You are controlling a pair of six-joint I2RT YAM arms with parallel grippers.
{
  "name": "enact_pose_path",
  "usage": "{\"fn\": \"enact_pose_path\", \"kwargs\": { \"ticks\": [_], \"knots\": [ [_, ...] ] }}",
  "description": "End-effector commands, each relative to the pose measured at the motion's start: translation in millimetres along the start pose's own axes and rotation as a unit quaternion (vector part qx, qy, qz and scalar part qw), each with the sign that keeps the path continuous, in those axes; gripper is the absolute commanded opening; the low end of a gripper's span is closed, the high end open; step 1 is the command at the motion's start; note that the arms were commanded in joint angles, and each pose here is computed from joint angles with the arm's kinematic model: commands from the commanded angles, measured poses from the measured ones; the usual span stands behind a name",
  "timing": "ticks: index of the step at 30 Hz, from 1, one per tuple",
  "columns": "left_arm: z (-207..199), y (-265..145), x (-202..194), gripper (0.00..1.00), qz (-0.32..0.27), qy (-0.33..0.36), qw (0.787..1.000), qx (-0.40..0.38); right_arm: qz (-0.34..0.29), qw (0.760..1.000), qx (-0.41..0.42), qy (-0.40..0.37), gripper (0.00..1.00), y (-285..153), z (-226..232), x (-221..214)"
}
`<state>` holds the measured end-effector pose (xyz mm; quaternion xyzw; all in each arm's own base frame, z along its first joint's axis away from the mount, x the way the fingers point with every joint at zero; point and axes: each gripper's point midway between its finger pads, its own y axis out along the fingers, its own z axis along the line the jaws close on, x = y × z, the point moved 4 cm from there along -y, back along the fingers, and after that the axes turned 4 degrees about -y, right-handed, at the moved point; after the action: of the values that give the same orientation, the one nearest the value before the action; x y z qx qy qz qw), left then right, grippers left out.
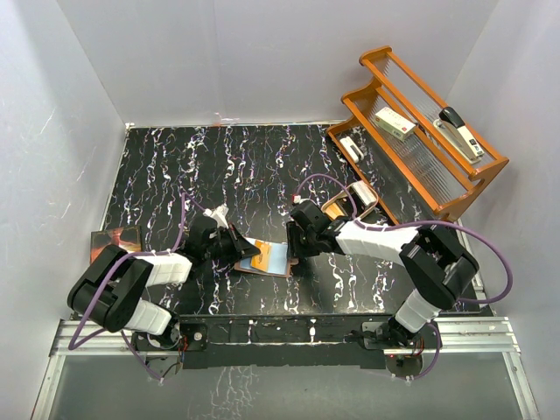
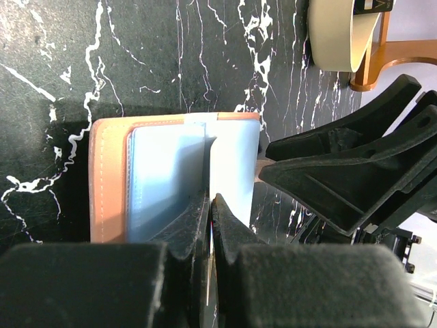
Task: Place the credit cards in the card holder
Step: Insert the credit card into the card holder.
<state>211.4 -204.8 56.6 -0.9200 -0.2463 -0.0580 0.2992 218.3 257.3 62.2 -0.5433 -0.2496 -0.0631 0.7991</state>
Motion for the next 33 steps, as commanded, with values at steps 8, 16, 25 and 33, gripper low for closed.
{"fn": "enact_pose_path", "kwargs": {
  "ticks": [8,16,25,33],
  "knots": [
    [5.8,-1.0,2.7,0.00,-0.019,0.016,1.000,0.003,-0.021,0.999,0.012,0.030,0.32,6.3,12.8,16.4],
    [9.1,2.2,1.8,0.00,-0.018,0.020,1.000,0.002,-0.010,1.000,0.007,0.027,0.25,12.7,9.1,8.5],
    [10.7,6.6,0.7,0.00,-0.012,0.036,0.999,0.002,-0.005,1.000,0.000,0.024,0.22,15.5,5.5,4.3],
    [14.0,2.3,-2.8,0.00,-0.008,0.046,0.999,0.012,-0.005,1.000,0.000,0.022,0.21,16.2,5.0,3.8]
  ]
}}
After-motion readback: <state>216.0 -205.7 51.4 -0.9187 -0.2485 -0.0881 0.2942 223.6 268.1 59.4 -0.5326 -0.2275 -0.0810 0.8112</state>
